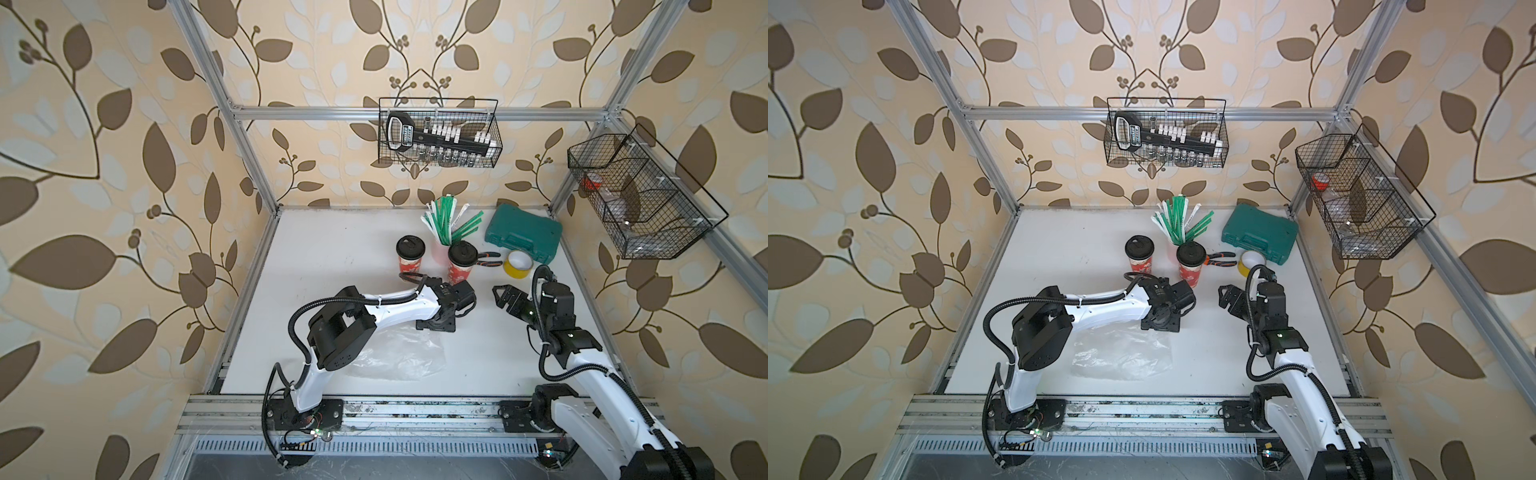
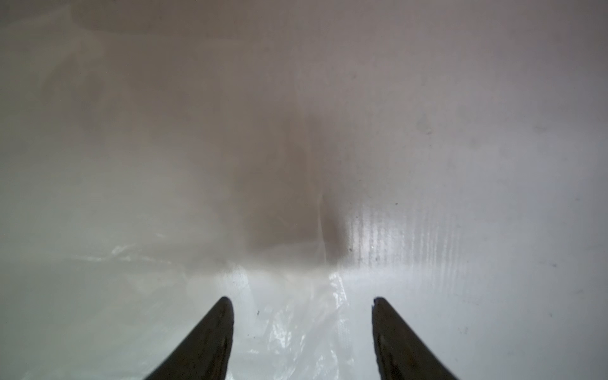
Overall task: Pack milk tea into plastic carrier bags
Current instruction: Adjust the plastic carrier bag at the center of the board.
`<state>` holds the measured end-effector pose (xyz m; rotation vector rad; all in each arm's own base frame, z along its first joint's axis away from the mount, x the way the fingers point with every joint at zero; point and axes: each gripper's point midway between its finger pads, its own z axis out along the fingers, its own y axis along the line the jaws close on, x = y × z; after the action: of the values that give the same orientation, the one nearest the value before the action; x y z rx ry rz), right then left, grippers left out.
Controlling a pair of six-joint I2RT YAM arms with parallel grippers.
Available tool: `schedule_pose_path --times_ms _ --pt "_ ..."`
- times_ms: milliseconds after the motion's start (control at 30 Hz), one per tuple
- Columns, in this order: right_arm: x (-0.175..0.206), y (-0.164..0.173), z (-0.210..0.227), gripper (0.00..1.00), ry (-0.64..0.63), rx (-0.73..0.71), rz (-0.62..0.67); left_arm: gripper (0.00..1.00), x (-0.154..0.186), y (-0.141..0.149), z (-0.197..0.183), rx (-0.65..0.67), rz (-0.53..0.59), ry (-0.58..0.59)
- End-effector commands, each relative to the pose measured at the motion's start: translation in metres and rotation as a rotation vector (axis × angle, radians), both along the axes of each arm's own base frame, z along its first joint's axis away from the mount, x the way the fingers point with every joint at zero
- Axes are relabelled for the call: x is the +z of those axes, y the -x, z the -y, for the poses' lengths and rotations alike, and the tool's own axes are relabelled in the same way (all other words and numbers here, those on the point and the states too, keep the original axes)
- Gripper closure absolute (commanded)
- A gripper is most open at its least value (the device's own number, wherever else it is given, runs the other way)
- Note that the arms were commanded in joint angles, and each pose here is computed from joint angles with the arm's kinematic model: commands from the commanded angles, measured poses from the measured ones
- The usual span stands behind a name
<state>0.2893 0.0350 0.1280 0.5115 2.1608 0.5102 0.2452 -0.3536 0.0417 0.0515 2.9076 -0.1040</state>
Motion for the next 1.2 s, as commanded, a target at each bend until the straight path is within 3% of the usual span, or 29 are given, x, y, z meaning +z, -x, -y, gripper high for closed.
schedule_pose_path --times_ms 0,67,200,267,500,800,900,1000,1167 --pt "-0.007 0.006 0.000 0.04 0.002 0.013 -0.013 0.41 0.002 -0.006 -0.001 0.017 0.016 -0.022" --pt "-0.008 0.006 0.000 0.04 0.000 0.012 -0.013 0.50 -0.002 -0.007 -0.003 0.030 0.010 -0.029" --pt "-0.007 0.006 0.000 0.04 -0.004 0.016 -0.012 0.61 -0.004 -0.009 -0.002 0.028 0.018 -0.025" --pt "-0.006 0.006 -0.001 0.04 -0.009 0.020 -0.009 0.71 -0.005 -0.009 -0.004 0.036 0.016 -0.029" --pt "-0.004 0.006 -0.018 0.01 -0.067 0.103 -0.012 1.00 0.022 -0.010 -0.003 0.031 0.056 0.042" --pt "0.024 0.021 -0.086 0.07 -0.314 0.379 0.009 1.00 0.102 -0.002 -0.012 0.023 0.148 0.228" --pt "0.030 0.031 -0.114 0.06 -0.246 0.446 -0.016 1.00 0.129 -0.001 -0.016 0.019 0.177 0.285" --pt "0.038 0.041 -0.136 0.07 -0.258 0.505 -0.022 1.00 0.152 0.000 -0.020 0.015 0.202 0.336" --pt "0.035 0.044 -0.135 0.07 -0.149 0.486 -0.048 1.00 0.187 0.001 -0.026 -0.001 0.262 0.411"
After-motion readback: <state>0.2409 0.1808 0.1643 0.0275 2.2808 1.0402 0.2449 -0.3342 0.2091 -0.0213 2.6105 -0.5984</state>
